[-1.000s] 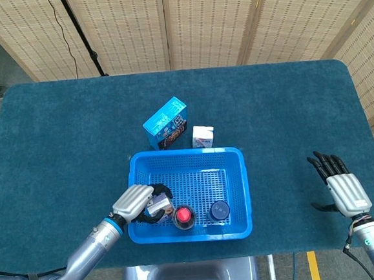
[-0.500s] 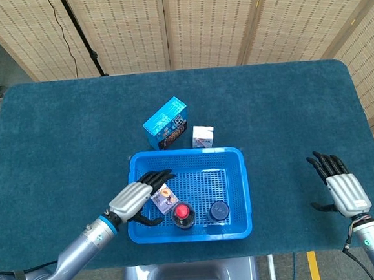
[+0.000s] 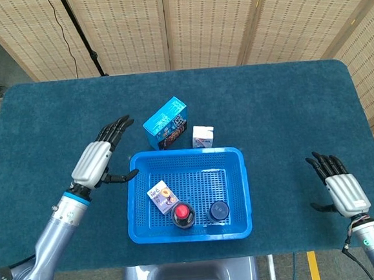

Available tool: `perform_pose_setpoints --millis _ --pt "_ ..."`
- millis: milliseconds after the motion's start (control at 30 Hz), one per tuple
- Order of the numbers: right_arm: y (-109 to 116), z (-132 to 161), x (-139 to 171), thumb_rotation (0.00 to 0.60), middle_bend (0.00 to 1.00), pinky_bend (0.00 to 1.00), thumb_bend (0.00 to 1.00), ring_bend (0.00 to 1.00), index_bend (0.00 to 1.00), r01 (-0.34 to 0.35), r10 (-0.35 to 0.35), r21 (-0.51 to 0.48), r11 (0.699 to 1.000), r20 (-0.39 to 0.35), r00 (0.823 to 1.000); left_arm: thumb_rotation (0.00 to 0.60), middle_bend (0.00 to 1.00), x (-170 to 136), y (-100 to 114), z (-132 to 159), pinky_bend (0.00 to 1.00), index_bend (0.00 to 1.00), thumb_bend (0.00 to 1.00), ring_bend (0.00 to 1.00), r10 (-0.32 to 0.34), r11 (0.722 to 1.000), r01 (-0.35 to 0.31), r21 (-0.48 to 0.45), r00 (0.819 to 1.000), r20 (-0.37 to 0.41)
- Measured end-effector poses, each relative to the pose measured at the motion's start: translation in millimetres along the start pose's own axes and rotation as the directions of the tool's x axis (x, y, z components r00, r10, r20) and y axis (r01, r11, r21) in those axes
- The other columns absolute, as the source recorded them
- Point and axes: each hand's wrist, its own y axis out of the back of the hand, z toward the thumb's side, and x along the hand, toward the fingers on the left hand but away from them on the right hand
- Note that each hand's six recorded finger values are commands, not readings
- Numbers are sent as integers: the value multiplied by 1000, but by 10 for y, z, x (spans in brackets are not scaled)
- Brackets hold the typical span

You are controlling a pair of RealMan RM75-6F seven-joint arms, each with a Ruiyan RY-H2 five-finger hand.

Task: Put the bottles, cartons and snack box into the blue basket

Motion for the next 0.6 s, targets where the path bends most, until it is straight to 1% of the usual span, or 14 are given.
perform_pose_setpoints --millis 167,367,533,600 --pt "10 -45 -17 600 0 0 0 0 0 4 -4 0 1000 13 1000 600 0 297 14 -21 0 0 154 0 29 999 -31 -27 994 -101" --pt "10 -135 -53 600 0 0 0 0 0 4 -4 8 1000 39 999 600 0 783 -115 115 0 0 152 0 36 999 -42 -33 984 -173" --pt "13 -186 -81 600 0 0 0 0 0 4 -4 -2 1000 52 999 600 0 1092 -202 201 0 0 151 0 45 999 -43 14 982 -185" --pt "32 -231 -93 600 0 0 0 0 0 10 -9 -10 1000 62 998 600 0 1216 -292 212 0 0 152 0 34 999 -29 30 981 -193"
